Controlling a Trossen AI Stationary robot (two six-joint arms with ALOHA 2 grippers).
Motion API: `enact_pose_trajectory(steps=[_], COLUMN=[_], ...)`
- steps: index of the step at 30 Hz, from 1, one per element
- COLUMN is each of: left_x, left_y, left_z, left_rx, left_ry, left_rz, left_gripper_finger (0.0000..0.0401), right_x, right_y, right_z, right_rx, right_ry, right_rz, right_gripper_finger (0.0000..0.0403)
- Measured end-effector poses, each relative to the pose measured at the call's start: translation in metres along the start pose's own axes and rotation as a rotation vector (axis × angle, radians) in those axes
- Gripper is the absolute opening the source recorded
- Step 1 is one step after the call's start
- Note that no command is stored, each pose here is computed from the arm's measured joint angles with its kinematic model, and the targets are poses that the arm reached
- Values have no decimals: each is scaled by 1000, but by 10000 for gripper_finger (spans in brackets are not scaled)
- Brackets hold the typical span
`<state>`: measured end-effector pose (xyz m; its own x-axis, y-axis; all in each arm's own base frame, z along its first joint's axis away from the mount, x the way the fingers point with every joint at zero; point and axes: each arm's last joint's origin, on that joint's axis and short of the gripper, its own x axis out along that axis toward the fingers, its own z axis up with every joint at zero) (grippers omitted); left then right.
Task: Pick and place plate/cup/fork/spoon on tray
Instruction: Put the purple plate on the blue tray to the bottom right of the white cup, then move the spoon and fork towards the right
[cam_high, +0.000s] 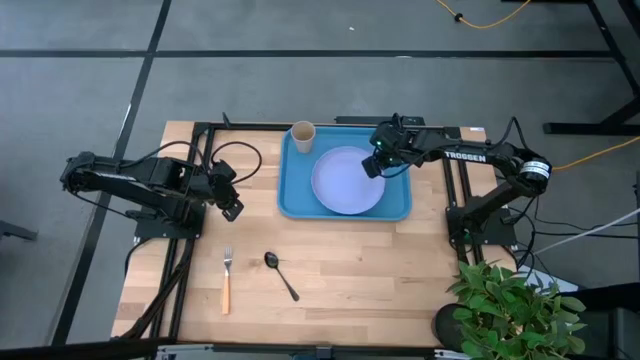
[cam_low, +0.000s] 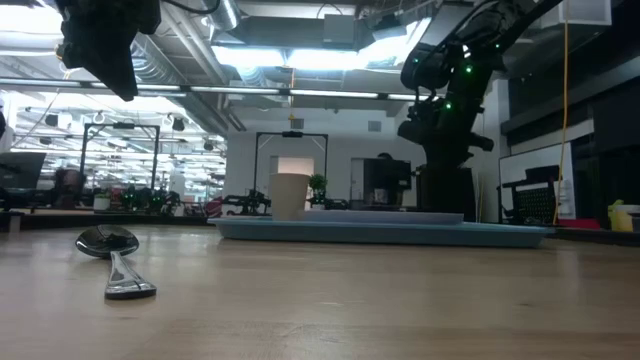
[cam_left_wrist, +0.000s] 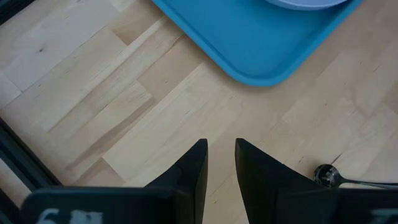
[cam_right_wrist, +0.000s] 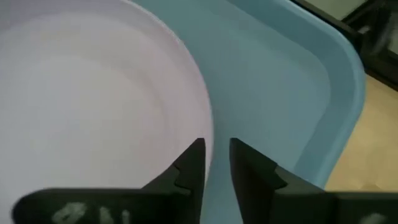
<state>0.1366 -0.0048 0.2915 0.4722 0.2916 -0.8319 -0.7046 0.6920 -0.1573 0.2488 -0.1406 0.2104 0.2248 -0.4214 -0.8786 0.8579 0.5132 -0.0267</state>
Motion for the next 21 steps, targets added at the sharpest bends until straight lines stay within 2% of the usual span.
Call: enact_pose_trajectory(steps=[5, 9, 14, 17, 21], left_x=[0, 0, 0, 0, 0], left_y=[0, 0, 0, 0, 0], left_z=[0, 0, 0, 0, 0], left_rx=[0, 0, 0, 1, 0], left_ry=[0, 0, 0, 1, 0], left_rz=[0, 0, 0, 0, 0], left_gripper_finger=[75, 75, 75, 75, 75], right_x=[0, -3, -17, -29, -44], right_y=[-1, 5, 22, 40, 66], right_z=[-1, 6, 23, 28, 19], right_rx=[14, 21, -94, -237, -467], right_ry=[4, -51, -230, -343, -399], right_rz=[-17, 89, 355, 560, 831], right_gripper_finger=[95, 94, 95, 95, 95])
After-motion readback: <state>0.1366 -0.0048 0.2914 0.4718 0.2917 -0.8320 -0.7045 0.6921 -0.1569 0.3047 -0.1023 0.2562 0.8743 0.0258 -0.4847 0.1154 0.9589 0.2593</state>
